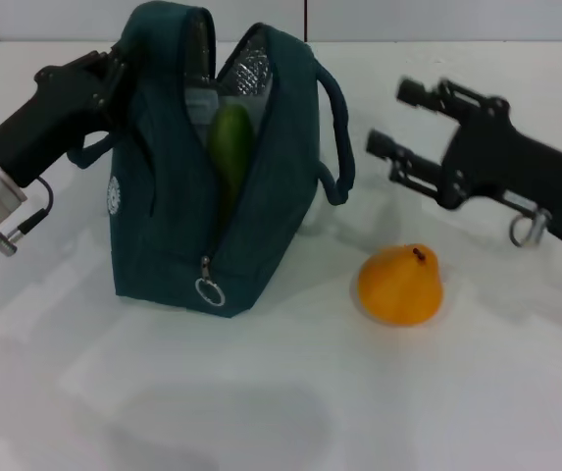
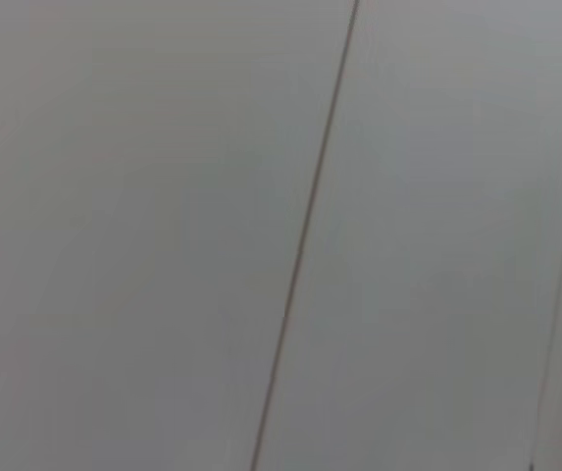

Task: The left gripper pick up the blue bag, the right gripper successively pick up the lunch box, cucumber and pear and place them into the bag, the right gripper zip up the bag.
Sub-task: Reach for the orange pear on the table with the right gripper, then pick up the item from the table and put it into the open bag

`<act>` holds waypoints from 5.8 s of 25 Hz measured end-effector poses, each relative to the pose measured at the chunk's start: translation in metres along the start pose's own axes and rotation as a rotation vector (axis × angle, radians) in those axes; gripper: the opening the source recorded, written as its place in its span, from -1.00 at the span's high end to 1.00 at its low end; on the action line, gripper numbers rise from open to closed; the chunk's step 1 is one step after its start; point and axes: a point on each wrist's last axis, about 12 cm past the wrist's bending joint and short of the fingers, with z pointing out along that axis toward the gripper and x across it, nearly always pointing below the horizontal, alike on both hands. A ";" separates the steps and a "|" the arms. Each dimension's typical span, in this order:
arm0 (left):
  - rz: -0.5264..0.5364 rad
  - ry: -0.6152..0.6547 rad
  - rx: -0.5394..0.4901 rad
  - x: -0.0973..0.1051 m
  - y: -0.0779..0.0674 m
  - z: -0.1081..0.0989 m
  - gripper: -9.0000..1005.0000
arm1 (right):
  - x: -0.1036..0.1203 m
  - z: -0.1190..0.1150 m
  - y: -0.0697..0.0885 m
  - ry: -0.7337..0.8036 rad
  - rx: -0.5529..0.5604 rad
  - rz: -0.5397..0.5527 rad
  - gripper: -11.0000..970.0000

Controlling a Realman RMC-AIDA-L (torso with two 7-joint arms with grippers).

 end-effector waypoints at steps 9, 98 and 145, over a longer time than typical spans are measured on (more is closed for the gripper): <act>0.009 -0.013 -0.043 0.003 0.001 0.014 0.89 | 0.002 -0.033 0.005 0.077 -0.171 -0.051 -0.29; -0.023 -0.067 -0.135 0.012 0.002 0.007 0.89 | 0.043 -0.047 0.030 0.214 -0.077 -0.019 0.89; -0.005 -0.131 0.060 0.015 -0.028 -0.034 0.89 | -0.089 0.125 -0.020 -0.133 -0.342 -0.073 0.91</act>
